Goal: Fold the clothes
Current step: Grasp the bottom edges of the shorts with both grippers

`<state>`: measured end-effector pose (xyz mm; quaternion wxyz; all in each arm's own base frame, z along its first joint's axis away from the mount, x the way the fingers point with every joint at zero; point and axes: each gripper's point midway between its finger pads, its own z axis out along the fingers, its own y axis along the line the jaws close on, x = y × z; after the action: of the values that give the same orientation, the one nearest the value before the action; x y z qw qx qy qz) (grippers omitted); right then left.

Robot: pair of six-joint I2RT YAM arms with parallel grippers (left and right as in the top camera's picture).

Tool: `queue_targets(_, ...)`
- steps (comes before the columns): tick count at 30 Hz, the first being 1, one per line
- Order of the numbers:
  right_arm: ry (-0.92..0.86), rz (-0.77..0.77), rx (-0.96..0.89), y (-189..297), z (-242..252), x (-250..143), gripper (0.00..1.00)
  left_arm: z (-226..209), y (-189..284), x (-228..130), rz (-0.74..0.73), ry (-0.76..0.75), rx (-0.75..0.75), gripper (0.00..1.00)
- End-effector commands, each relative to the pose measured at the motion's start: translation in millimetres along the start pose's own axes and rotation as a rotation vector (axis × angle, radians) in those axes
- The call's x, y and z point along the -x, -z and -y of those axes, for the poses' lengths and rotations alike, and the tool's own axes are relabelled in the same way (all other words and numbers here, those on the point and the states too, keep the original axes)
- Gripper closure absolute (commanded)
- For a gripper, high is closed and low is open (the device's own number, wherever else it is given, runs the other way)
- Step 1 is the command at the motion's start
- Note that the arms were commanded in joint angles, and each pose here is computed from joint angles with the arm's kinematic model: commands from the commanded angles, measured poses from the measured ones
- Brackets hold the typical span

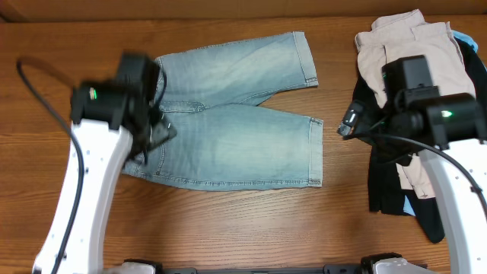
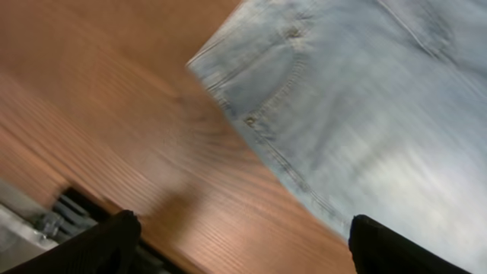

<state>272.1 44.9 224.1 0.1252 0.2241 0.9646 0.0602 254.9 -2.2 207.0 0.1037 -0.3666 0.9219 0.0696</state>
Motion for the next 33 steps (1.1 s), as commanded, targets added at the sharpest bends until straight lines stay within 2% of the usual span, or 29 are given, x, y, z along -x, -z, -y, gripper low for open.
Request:
queue_targets(1,0.025,-0.055,0.033,-27,-6,-11,0.0,-35,-24,-8,0.078,0.332,0.023,0.08)
queue_targets(4,0.108,-0.115,0.108,-48,-17,-21,0.01,-49,-58,-12,0.083,0.405,0.028,0.12)
queue_targets(12,0.107,-0.153,0.106,-76,-14,-31,0.03,-75,-138,-11,0.039,0.565,0.081,0.16)
queue_targets(16,0.125,-0.146,0.11,-82,-14,-30,0.03,-70,-161,1,0.033,0.562,0.062,0.18)
queue_targets(22,0.122,-0.137,0.115,-86,-15,-29,0.07,-40,-191,16,0.008,0.472,-0.024,0.2)
queue_targets(29,0.123,-0.124,0.124,-86,-17,-26,0.09,-13,-217,18,-0.051,0.472,-0.105,0.34)
queue_targets(33,0.099,-0.135,0.115,-87,-15,-28,0.15,-14,-220,13,-0.074,0.463,-0.096,0.5)
